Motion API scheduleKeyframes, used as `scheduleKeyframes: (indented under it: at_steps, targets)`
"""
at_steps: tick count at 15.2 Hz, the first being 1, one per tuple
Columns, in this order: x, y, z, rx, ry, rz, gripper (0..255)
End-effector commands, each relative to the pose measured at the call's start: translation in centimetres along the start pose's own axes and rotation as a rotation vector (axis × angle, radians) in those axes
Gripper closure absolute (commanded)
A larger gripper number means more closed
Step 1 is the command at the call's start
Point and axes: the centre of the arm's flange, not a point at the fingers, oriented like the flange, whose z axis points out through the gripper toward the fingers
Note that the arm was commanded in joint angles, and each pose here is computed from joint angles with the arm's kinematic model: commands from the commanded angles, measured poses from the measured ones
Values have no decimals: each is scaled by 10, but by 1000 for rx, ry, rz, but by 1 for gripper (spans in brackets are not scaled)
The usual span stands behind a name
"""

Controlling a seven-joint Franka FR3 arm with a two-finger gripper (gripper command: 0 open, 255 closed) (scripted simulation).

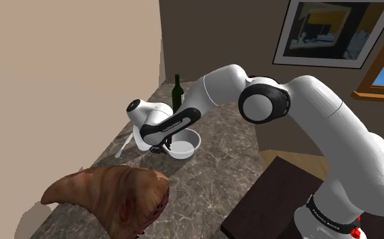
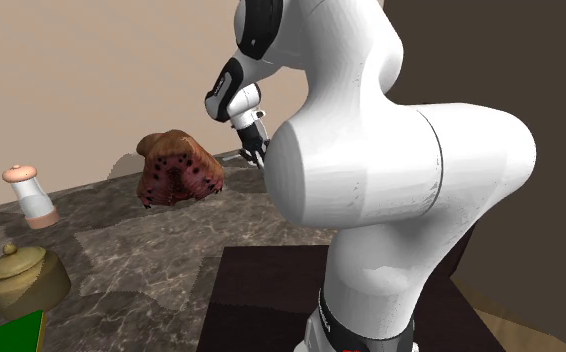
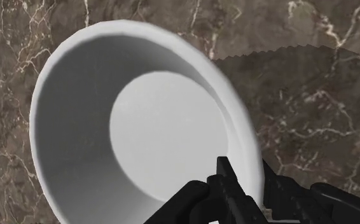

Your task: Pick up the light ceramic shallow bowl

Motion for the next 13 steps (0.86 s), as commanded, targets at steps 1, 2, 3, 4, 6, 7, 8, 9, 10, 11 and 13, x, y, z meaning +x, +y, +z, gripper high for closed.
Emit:
scheduleKeyframes:
  at_steps: [1, 2, 3, 4, 6, 7, 8, 9, 10, 11, 13]
  targets:
    - [-1, 4, -12, 0, 1, 0, 255]
    - [-1, 6, -17, 0, 1, 0, 255]
    - [-1, 8, -21, 0, 1, 0, 255]
    - [-1, 9, -26, 0, 1, 0, 255]
    - [-2, 13, -36, 0, 1, 0, 255]
    - [-2, 15, -41, 0, 1, 0, 255]
    - [-2, 17, -46, 0, 1, 0, 255]
    - [-2, 19, -51, 0, 1, 0, 255]
    - [-2, 21, -56, 0, 1, 0, 255]
    - [-2, 23, -61, 0, 1, 0, 255]
    - [-2, 23, -62, 0, 1, 0, 255]
